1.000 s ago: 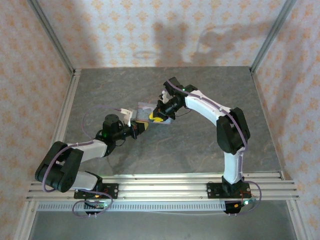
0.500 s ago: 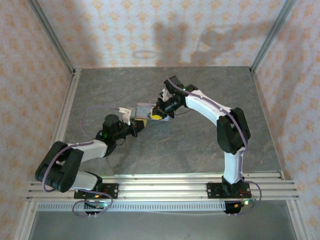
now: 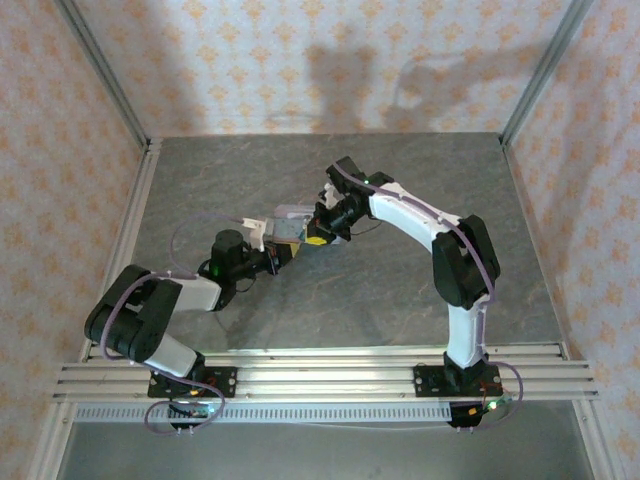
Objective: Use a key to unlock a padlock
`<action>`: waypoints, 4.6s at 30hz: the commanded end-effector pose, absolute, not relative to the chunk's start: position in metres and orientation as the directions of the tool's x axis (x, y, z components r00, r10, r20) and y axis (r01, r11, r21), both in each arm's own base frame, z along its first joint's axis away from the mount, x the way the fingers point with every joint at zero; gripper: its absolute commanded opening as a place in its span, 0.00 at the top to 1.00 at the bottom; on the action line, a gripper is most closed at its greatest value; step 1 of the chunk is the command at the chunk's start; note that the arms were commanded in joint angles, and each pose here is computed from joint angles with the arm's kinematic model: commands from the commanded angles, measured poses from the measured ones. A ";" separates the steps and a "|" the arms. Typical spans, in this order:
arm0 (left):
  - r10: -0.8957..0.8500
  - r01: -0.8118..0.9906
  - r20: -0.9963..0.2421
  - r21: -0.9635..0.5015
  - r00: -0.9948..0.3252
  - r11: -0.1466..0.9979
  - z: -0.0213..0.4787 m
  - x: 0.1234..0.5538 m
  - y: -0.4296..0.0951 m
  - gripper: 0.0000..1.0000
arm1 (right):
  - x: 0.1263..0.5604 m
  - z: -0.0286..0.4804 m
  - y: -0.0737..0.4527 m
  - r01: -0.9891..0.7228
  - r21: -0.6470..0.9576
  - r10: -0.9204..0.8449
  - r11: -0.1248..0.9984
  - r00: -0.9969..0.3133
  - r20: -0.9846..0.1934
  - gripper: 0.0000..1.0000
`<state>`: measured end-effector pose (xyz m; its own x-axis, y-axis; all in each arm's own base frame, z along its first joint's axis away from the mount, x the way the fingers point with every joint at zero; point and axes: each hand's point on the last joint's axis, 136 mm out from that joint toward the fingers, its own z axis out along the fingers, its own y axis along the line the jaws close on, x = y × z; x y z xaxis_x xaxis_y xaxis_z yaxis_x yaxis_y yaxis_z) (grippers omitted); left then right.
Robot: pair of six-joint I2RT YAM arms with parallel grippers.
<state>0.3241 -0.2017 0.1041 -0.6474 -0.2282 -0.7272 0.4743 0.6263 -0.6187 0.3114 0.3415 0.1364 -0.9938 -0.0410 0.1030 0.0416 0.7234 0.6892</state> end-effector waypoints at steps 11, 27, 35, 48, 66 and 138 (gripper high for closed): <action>-0.212 0.538 -0.779 -0.575 -0.590 0.616 0.122 0.331 -0.206 1.00 | 0.313 0.140 0.319 -0.051 0.587 -0.027 0.808 -0.998 -0.050 1.00; -0.120 0.589 -0.769 -0.570 -0.628 0.573 0.161 0.282 -0.201 1.00 | 0.307 0.232 0.348 -0.327 0.827 0.085 0.457 -0.910 -0.407 0.56; -0.149 0.641 -0.764 -0.616 -0.628 0.457 0.211 0.260 -0.204 1.00 | 0.278 0.250 0.362 -0.441 0.845 -0.007 0.302 -0.887 -0.461 0.51; -0.236 0.628 -0.731 -0.676 -0.641 0.385 0.249 0.262 -0.202 1.00 | 0.250 0.284 0.366 -0.497 0.852 -0.025 0.168 -0.866 -0.500 0.55; -0.241 0.625 -0.726 -0.681 -0.644 0.382 0.253 0.254 -0.199 1.00 | 0.254 0.266 0.355 -0.483 0.825 -0.012 0.293 -0.865 -0.502 0.51; -0.340 0.593 -0.700 -0.714 -0.628 0.373 0.264 0.259 -0.192 0.87 | 0.232 0.272 0.363 -0.510 0.842 -0.091 0.177 -0.860 -0.502 1.00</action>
<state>0.2656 -0.1925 0.2504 -0.6568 -0.3316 -0.6772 0.5496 0.4043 -0.7310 0.2426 0.3630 0.2575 -0.8968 -0.0650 -0.4377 -0.4406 0.2234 0.8695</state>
